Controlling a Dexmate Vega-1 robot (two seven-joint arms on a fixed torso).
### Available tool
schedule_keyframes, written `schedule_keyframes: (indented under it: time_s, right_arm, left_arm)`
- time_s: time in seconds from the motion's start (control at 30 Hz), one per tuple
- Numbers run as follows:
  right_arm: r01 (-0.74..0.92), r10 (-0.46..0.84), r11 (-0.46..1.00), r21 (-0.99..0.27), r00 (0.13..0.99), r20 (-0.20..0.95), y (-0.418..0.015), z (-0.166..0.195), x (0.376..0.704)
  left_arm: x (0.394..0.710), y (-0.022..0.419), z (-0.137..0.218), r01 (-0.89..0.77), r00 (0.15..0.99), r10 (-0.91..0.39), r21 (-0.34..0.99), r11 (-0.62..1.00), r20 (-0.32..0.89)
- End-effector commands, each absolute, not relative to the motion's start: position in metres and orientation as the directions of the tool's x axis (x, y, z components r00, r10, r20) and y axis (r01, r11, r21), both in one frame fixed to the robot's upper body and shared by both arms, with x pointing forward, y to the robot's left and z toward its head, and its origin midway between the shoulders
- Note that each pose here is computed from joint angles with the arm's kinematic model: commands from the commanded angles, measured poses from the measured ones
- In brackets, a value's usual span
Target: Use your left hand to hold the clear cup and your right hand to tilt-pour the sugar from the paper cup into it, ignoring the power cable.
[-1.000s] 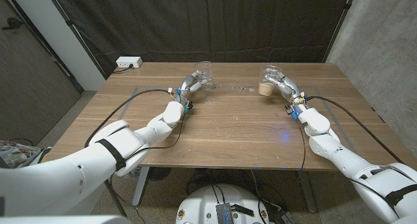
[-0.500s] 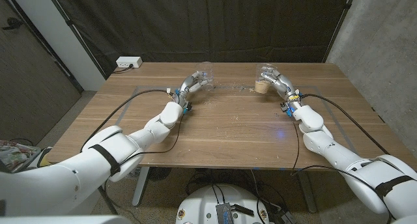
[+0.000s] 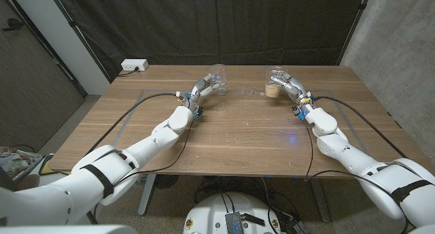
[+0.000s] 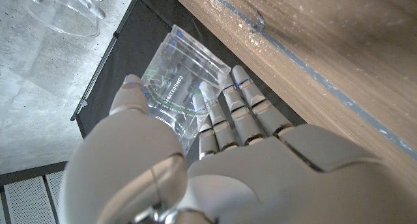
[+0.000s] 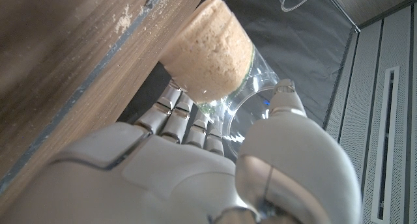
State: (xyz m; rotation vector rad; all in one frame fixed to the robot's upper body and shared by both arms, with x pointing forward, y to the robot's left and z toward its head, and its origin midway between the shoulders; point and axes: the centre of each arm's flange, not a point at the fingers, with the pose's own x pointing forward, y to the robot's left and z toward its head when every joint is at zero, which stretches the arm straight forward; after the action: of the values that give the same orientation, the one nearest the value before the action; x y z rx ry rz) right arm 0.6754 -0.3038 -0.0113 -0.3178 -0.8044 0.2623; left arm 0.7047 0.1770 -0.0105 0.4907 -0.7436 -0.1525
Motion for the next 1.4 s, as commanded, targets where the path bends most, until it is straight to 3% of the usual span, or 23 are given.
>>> schedule_keyframes:
  time_s: [0.03,0.57,1.4]
  right_arm:
    - [-0.112,0.369,0.909,-0.402,0.668,0.647,-0.307,-0.004,0.678]
    - [-0.106,0.374,0.903,-0.417,0.674,0.638,-0.309,0.007,0.673]
    - [-0.062,0.436,0.833,-0.550,0.685,0.583,-0.319,0.100,0.639]
  left_arm:
    - [0.690,0.170,-0.013,-0.024,0.729,-0.307,0.471,0.882,0.612]
    - [0.680,0.167,-0.007,-0.010,0.738,-0.306,0.463,0.886,0.602]
    - [0.694,0.168,-0.014,0.033,0.742,-0.352,0.493,0.870,0.571]
